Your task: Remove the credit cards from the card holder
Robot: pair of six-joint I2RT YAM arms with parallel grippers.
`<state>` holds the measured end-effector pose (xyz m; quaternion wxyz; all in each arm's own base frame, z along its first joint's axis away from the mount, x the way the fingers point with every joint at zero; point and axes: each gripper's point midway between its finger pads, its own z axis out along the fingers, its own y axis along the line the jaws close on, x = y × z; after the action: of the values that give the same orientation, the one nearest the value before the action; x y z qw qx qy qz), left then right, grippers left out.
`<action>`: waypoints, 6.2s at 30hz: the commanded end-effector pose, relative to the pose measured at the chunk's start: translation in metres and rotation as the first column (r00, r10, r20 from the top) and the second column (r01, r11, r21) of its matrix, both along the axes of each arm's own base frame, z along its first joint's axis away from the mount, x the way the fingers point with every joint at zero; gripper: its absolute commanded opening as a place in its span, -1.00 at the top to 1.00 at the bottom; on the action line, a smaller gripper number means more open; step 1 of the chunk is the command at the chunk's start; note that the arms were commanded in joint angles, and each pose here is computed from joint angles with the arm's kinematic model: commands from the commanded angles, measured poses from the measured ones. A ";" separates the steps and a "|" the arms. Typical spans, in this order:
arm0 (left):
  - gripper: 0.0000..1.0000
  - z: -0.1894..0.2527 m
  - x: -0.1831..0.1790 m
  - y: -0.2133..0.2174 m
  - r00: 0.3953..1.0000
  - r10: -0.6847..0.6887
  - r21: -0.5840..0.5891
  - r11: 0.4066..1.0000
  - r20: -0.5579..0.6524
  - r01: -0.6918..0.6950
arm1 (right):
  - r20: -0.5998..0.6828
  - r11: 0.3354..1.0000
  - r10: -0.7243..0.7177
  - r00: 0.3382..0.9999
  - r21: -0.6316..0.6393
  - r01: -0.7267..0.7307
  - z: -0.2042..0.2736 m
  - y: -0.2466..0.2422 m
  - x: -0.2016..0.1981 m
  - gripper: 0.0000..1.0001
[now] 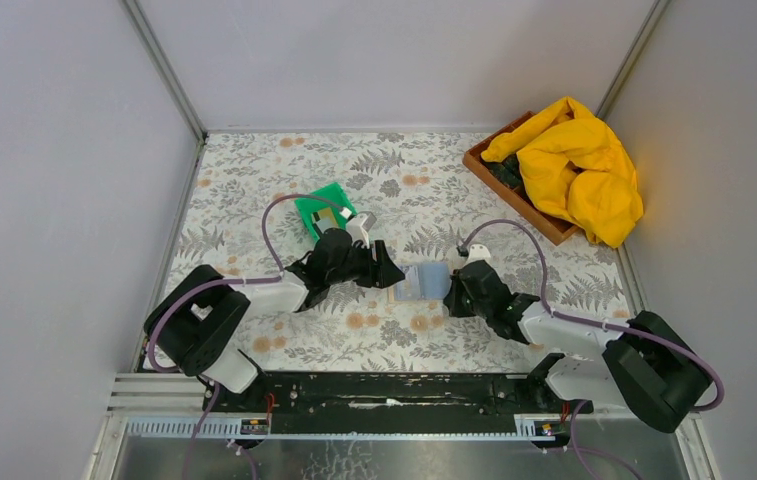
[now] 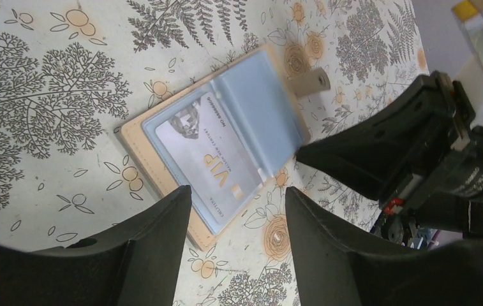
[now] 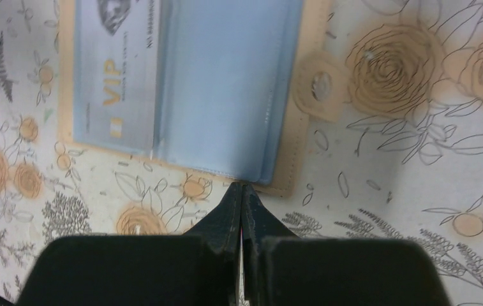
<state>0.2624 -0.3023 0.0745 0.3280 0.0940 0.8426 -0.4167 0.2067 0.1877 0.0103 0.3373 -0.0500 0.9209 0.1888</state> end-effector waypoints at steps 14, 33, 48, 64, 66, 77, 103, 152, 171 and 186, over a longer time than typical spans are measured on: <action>-0.12 0.008 0.001 -0.011 0.999 -0.044 -0.120 0.992 -0.021 0.042 | 0.125 0.981 0.065 0.990 0.175 -0.087 0.074 0.040 0.041 1.00; 0.51 -0.038 0.002 -0.004 0.986 0.009 0.046 0.999 -0.167 -0.002 | 0.192 0.930 0.158 0.969 0.301 -0.211 0.062 0.068 0.060 1.00; 0.53 -0.065 0.006 0.002 0.973 0.051 0.144 0.989 -0.224 -0.018 | 0.154 0.946 0.116 0.981 0.283 -0.156 0.040 0.060 0.070 0.70; 0.53 -0.076 0.005 0.004 0.964 0.048 0.162 0.987 -0.263 -0.005 | 0.105 0.932 0.143 0.984 0.320 -0.170 0.029 0.066 0.071 0.33; 0.53 -0.076 0.005 0.004 0.963 0.050 0.165 0.986 -0.263 -0.006 | 0.103 0.928 0.152 0.983 0.327 -0.178 0.029 0.067 0.070 0.32; 0.53 -0.078 0.004 0.003 0.961 0.040 0.162 0.987 -0.274 0.005 | 0.132 0.905 0.173 0.976 0.371 -0.210 0.039 0.072 0.065 0.33; 0.54 -0.081 0.003 -0.002 0.957 0.019 0.145 0.989 -0.290 0.024 | 0.120 0.831 0.262 0.958 0.477 -0.287 0.042 0.092 0.051 0.40; 0.56 -0.087 0.005 0.007 0.948 0.053 0.175 0.985 -0.313 0.003 | 0.119 0.852 0.169 0.978 0.481 -0.206 0.049 0.063 0.064 0.82; 0.56 -0.087 0.006 0.009 0.948 0.059 0.179 0.984 -0.314 -0.002 | 0.144 0.896 -0.001 0.990 0.440 -0.063 0.053 0.025 0.079 1.00; 0.33 -0.069 0.006 0.002 0.962 0.020 0.103 0.995 -0.272 0.008 | 0.258 0.889 -0.096 0.961 0.457 -0.034 0.081 0.004 0.082 1.00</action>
<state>0.2796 -0.3153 0.0240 0.2228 0.0541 0.8853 -0.4045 0.2790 0.1967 0.0718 0.4247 0.0170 0.8186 0.3862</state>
